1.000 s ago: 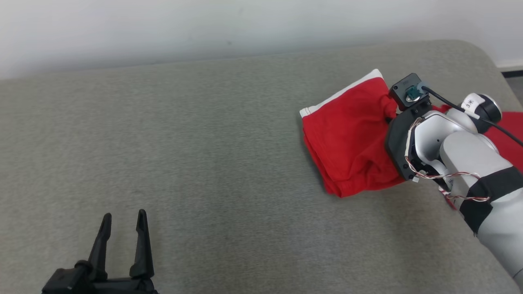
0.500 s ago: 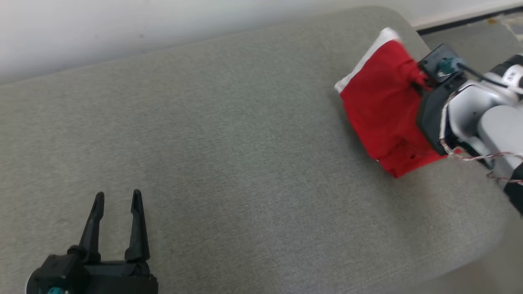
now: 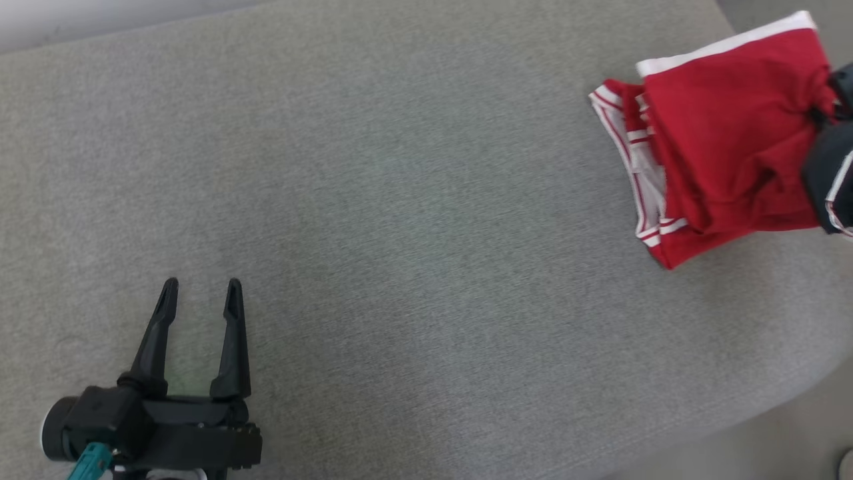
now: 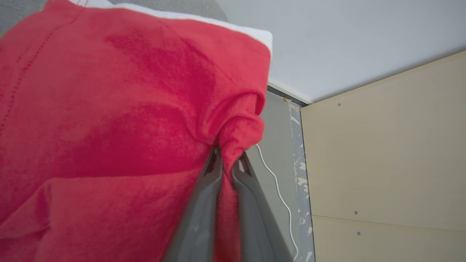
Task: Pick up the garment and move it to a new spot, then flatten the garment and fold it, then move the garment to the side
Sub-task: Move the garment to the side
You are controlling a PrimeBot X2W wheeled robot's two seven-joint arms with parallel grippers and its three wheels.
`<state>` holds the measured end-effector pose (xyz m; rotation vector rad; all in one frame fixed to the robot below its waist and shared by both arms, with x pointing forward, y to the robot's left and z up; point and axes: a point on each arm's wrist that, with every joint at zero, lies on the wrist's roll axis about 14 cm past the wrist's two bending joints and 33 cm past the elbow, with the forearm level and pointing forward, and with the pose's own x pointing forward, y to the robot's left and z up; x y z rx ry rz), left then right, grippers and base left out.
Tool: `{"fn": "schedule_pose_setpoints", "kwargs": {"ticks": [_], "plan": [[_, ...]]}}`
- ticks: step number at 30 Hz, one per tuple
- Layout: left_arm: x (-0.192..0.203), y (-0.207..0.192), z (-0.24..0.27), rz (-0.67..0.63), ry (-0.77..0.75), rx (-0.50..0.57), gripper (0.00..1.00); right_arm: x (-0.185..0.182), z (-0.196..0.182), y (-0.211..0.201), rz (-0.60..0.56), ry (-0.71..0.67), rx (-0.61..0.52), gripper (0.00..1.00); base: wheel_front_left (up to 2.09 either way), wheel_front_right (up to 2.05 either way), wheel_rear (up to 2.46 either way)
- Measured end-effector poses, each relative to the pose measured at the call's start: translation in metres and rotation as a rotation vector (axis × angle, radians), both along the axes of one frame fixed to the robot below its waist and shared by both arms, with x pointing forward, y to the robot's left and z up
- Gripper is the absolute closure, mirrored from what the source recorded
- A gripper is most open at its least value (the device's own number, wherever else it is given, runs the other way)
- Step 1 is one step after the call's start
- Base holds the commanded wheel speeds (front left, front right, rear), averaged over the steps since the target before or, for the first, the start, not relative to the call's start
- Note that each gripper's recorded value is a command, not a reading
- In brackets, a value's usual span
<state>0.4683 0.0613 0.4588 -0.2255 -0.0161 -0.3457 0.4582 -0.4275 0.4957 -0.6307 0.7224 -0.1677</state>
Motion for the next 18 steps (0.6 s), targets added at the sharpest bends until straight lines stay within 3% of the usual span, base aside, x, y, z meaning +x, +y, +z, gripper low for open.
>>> {"fn": "schedule_pose_setpoints", "kwargs": {"ticks": [2,3,4,12,18], "plan": [[0.003,0.003,0.0,0.004,-0.007,0.006,0.0,0.0,-0.006,-0.01,-0.02,0.005,-0.013,1.0,0.0,0.0,0.0],[0.004,0.005,-0.001,0.008,-0.009,0.011,0.0,0.0,-0.01,-0.013,-0.027,0.008,-0.019,0.75,0.0,0.0,0.0],[0.005,0.006,-0.001,0.012,-0.01,0.014,0.0,0.001,-0.014,-0.016,-0.026,0.01,-0.029,0.0,0.0,0.0,0.0],[0.008,0.024,-0.002,0.054,-0.013,0.035,0.0,0.025,-0.02,-0.004,0.058,-0.1,-0.034,0.0,0.0,0.0,0.0],[0.003,0.037,0.01,0.1,-0.029,0.038,0.0,0.038,-0.005,0.036,0.167,-0.268,0.038,0.0,0.0,0.0,0.0]]}}
